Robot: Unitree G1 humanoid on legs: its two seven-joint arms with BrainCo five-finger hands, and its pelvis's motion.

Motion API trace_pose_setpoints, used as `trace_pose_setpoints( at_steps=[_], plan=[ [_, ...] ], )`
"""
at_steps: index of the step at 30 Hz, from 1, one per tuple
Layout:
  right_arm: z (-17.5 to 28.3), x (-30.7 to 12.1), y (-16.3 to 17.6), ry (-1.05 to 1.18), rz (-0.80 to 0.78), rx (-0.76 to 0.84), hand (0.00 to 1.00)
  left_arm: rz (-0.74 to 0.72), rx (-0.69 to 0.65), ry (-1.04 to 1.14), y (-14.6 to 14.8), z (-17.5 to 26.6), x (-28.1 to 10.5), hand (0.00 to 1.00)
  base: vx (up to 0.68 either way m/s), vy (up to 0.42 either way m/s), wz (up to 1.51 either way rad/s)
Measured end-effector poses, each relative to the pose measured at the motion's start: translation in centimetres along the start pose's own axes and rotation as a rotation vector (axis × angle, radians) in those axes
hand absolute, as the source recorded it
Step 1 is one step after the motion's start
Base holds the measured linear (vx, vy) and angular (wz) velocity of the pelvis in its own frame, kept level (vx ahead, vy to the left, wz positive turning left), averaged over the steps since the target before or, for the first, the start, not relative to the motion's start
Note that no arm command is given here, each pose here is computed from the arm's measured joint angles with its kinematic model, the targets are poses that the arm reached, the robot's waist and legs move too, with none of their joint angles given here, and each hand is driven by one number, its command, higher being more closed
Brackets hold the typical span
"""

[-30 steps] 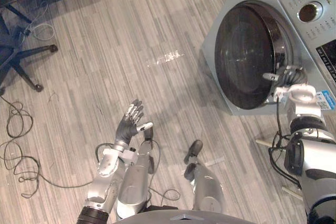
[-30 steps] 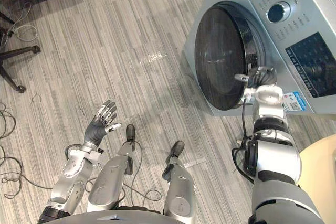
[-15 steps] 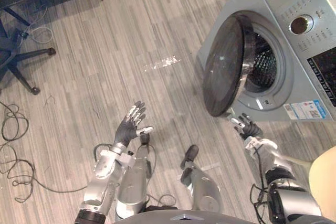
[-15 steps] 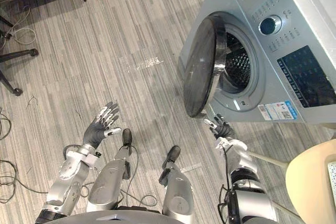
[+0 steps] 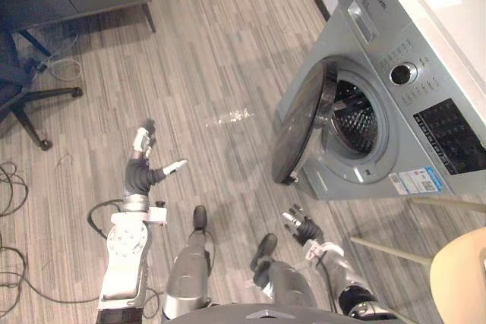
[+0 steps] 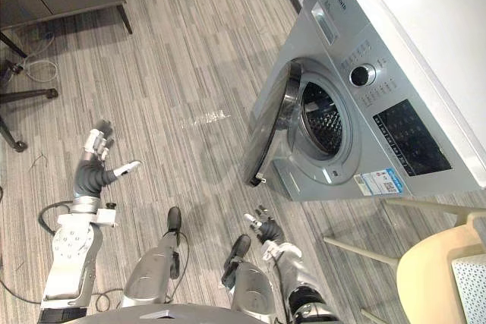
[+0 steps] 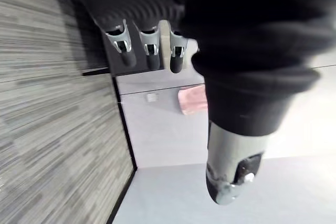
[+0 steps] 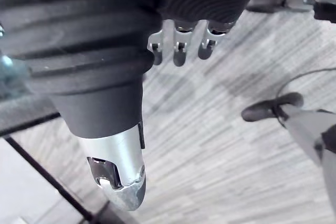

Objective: Pick up the laundry basket with both hands and put the clothes into the washing machine.

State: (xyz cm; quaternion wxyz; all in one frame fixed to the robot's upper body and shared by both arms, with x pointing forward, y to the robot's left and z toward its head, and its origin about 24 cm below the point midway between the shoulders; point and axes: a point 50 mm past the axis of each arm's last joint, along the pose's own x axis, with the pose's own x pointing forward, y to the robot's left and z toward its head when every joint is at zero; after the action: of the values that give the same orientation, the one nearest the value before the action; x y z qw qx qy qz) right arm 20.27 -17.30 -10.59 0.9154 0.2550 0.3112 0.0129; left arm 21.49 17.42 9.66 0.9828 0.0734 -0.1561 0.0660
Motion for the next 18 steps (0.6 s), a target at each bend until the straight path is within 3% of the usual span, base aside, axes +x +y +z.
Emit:
trace_pose_setpoints(
  at_steps=[5, 11, 12, 15, 18],
  plan=[
    [-2.0, 0.2, 1.2, 0.1, 0.049, -0.128, 0.0, -0.136, -0.051, -0.112, -3.2, 2.2, 0.3, 0.0, 0.01, -0.016, -0.16],
    [-5.5, -0.8, 1.7, 0.25, 0.082, -0.237, 0.0, -0.487, -0.238, -0.219, -9.2, 4.8, 0.2, 0.0, 0.02, -0.011, -0.1],
    [-5.6, -0.7, 1.8, 0.253, 0.084, -0.238, 0.0, -0.597, -0.311, -0.226, -10.8, 5.3, -0.2, 0.0, 0.0, -0.002, -0.2],
    [-4.5, -0.1, 2.1, 0.219, 0.073, -0.249, 0.0, -0.753, -0.416, -0.226, -12.9, 6.1, -0.4, 0.0, -0.01, -0.001, -0.25],
    [-1.3, 0.2, 2.6, 0.069, 0.07, -0.244, 0.0, -0.819, -0.429, -0.264, -14.0, 7.0, -0.1, 0.0, 0.0, -0.013, -0.32]
  ],
)
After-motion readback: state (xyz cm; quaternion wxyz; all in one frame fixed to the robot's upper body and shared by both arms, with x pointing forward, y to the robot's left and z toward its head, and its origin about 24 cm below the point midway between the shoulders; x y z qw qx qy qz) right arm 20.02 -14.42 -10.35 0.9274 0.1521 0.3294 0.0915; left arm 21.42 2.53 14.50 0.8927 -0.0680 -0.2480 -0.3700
